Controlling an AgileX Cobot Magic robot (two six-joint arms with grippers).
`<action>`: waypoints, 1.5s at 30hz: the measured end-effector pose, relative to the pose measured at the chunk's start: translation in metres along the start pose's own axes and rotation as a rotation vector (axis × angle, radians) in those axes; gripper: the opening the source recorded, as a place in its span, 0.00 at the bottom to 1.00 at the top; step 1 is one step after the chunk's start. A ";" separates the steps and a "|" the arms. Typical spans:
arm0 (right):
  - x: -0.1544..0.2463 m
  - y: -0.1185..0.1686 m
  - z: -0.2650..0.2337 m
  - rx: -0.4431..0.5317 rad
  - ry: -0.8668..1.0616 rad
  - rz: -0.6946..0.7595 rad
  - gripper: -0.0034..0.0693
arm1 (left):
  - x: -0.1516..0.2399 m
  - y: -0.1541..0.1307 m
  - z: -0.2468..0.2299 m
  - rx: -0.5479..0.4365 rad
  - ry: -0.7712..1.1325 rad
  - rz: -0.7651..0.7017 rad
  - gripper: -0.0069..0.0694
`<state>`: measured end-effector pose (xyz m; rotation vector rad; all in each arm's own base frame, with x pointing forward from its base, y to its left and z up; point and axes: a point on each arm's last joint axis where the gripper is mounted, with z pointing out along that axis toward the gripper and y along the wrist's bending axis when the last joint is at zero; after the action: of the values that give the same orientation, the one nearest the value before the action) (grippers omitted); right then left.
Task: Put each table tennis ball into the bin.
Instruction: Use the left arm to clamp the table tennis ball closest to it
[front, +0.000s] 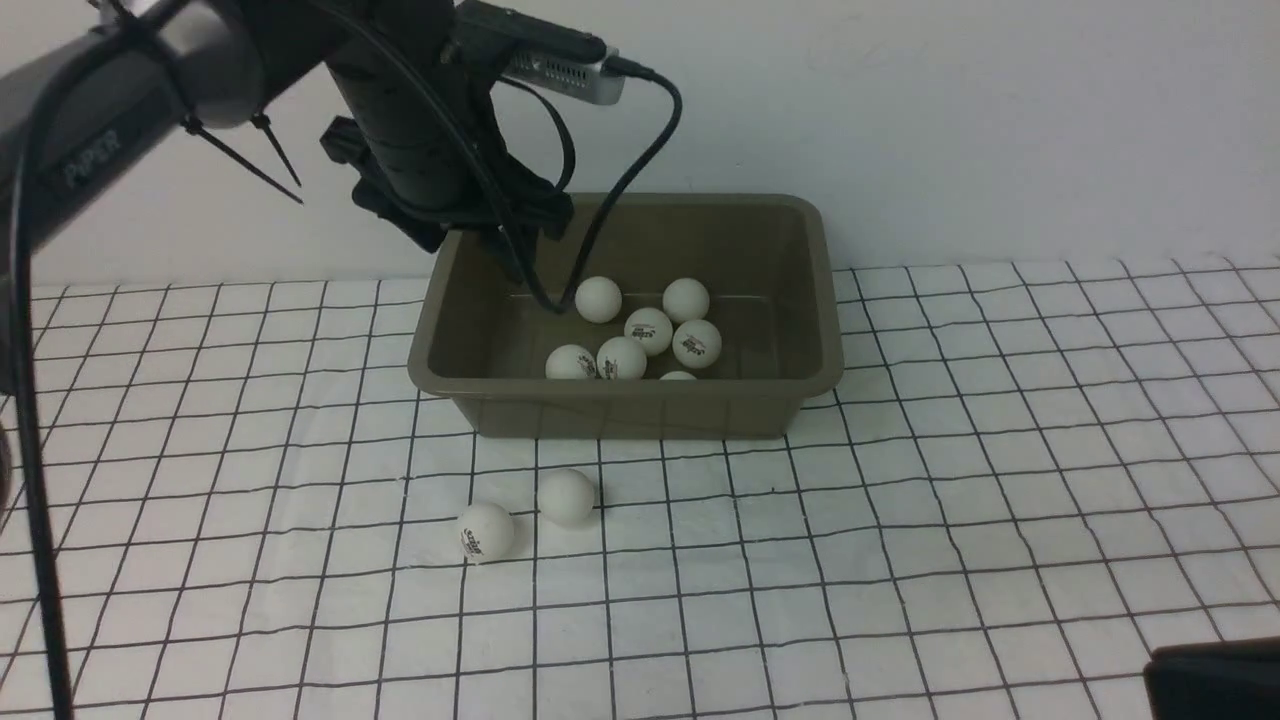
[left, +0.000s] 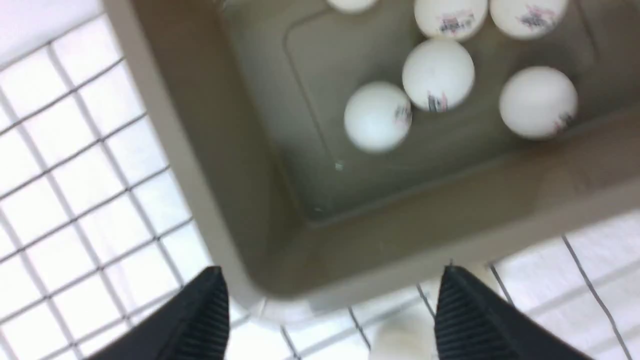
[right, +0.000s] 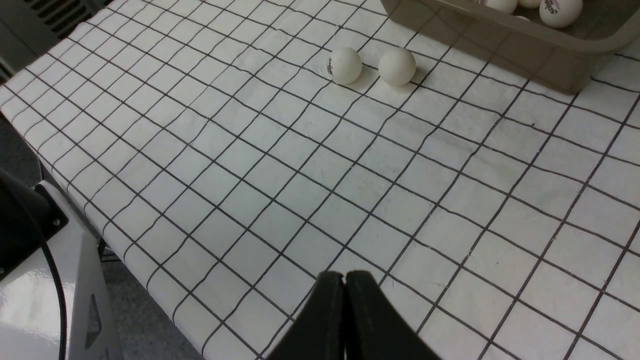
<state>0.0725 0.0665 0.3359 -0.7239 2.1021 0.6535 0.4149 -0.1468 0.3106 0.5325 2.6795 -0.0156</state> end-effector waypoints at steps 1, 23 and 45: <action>0.000 0.000 0.000 0.000 0.000 0.000 0.02 | 0.002 0.000 -0.010 0.000 0.000 -0.001 0.72; 0.000 0.000 0.000 -0.002 0.003 -0.006 0.02 | 0.123 -0.018 0.057 0.101 0.157 -0.060 0.63; 0.000 0.000 0.000 -0.002 0.003 0.001 0.02 | 0.121 -0.022 0.108 0.115 0.145 -0.042 0.84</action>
<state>0.0722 0.0666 0.3357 -0.7255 2.1050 0.6552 0.3466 -0.1328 0.1624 0.5316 2.8441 -0.1487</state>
